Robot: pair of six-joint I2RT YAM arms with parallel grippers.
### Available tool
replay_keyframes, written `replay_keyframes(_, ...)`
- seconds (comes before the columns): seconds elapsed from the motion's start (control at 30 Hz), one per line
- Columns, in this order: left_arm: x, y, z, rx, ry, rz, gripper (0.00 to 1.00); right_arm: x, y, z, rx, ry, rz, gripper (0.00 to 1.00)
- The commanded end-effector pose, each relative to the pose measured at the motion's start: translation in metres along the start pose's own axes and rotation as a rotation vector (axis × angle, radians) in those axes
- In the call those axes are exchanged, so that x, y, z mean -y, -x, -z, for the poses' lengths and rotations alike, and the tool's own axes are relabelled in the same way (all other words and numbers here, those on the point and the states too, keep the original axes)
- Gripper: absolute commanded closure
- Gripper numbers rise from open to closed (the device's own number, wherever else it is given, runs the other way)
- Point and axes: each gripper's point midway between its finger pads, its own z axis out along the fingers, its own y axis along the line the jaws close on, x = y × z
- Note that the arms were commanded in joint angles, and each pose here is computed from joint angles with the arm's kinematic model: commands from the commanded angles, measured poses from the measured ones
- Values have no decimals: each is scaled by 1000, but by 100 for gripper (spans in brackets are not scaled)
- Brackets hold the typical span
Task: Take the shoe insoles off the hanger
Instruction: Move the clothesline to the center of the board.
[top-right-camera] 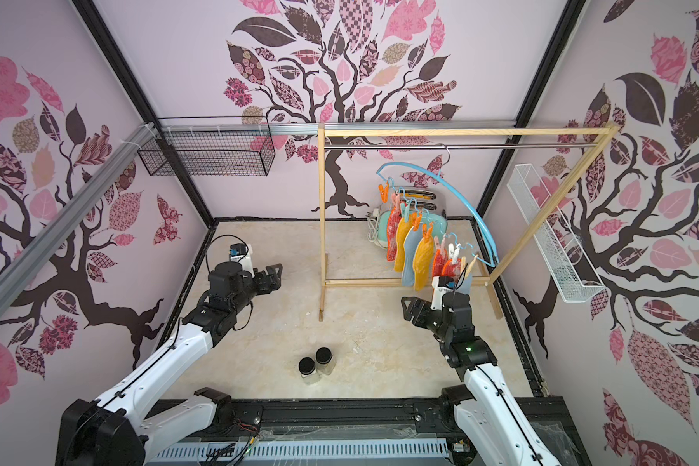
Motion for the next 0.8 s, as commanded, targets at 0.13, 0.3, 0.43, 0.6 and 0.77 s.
replay_keyframes(0.13, 24, -2, 8, -56, -95, -34, 15, -22, -30, 0, -130, 155, -5, 23)
replay_keyframes(0.3, 36, 7, 8, -59, -142, -38, 15, -35, -45, -2, -192, 241, 6, 26)
replay_keyframes(0.43, 46, 12, 4, -74, -184, -44, 17, -45, -62, -7, -257, 265, 44, 26)
replay_keyframes(0.6, 67, 18, -2, -91, -262, -75, 20, -52, -72, -11, -288, 266, 86, 25)
replay_keyframes(0.77, 99, 29, -5, -69, -321, -177, 21, -53, -72, -13, -271, 283, 75, 25)
